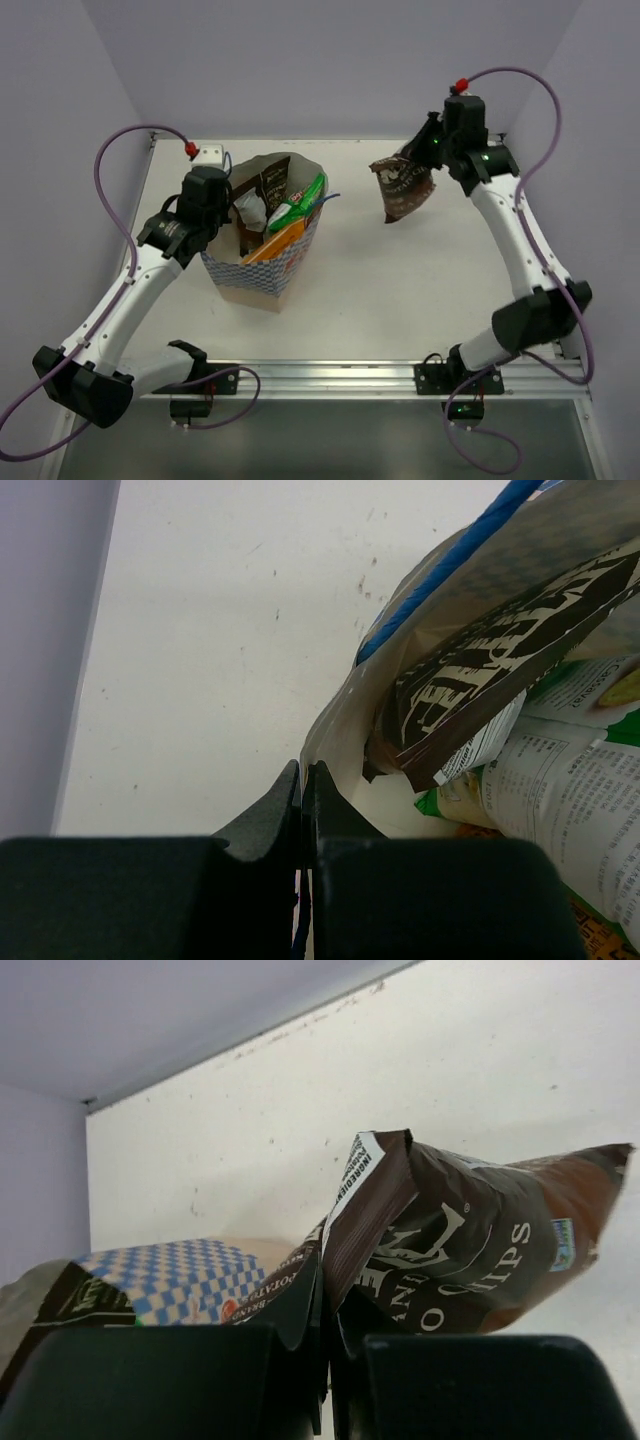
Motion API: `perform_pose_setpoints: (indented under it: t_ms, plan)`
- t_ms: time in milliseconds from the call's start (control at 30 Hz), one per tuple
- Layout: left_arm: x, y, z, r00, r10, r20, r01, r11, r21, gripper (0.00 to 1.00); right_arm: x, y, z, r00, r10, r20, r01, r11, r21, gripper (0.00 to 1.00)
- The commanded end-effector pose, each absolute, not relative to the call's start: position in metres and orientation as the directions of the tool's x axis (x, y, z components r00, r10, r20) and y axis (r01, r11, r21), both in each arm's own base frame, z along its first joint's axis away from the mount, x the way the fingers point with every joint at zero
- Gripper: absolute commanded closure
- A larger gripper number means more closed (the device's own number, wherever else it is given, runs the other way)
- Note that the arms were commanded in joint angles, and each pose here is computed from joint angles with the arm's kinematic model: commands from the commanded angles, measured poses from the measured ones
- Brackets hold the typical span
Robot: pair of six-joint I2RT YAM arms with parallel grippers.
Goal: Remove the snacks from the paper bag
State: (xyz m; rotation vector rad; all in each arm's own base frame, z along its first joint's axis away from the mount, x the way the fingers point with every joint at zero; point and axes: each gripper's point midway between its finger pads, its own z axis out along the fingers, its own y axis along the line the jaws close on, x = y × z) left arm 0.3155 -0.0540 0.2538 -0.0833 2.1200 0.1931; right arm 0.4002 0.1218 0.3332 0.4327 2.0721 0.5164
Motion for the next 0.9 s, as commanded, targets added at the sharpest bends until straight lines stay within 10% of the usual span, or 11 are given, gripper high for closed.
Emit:
perform_pose_setpoints:
  t_ms: [0, 200, 467, 700, 867]
  plan:
    - [0.321, -0.053, 0.281, -0.447, -0.008, -0.895, -0.144, 0.988, 0.063, 1.0, 0.452, 0.163, 0.359, -0.491, 0.432, -0.757, -0.128, 0.823, 0.553, 1.0]
    - [0.32, -0.054, 0.282, -0.451, -0.014, -0.892, -0.14, 0.989, 0.055, 1.0, 0.517, 0.204, 0.354, -0.497, 0.384, -0.778, -0.318, 0.754, 0.575, 1.0]
    - [0.322, -0.056, 0.29, -0.44, -0.001, -0.898, -0.121, 0.991, 0.059, 1.0, 0.521, 0.168, 0.203, -0.675, 0.406, -0.616, -0.117, 0.766, 0.632, 0.98]
    - [0.321, -0.064, 0.299, -0.425, 0.023, -0.905, -0.058, 0.997, 0.053, 1.0, 0.482, 0.11, 0.095, -0.786, 0.49, -0.376, 0.238, 0.802, 0.548, 0.52]
    - [0.32, -0.066, 0.314, -0.388, 0.057, -0.92, -0.012, 0.998, 0.067, 1.0, 0.45, 0.071, 0.126, -0.751, 0.483, -0.45, 0.313, 0.861, 0.401, 0.19]
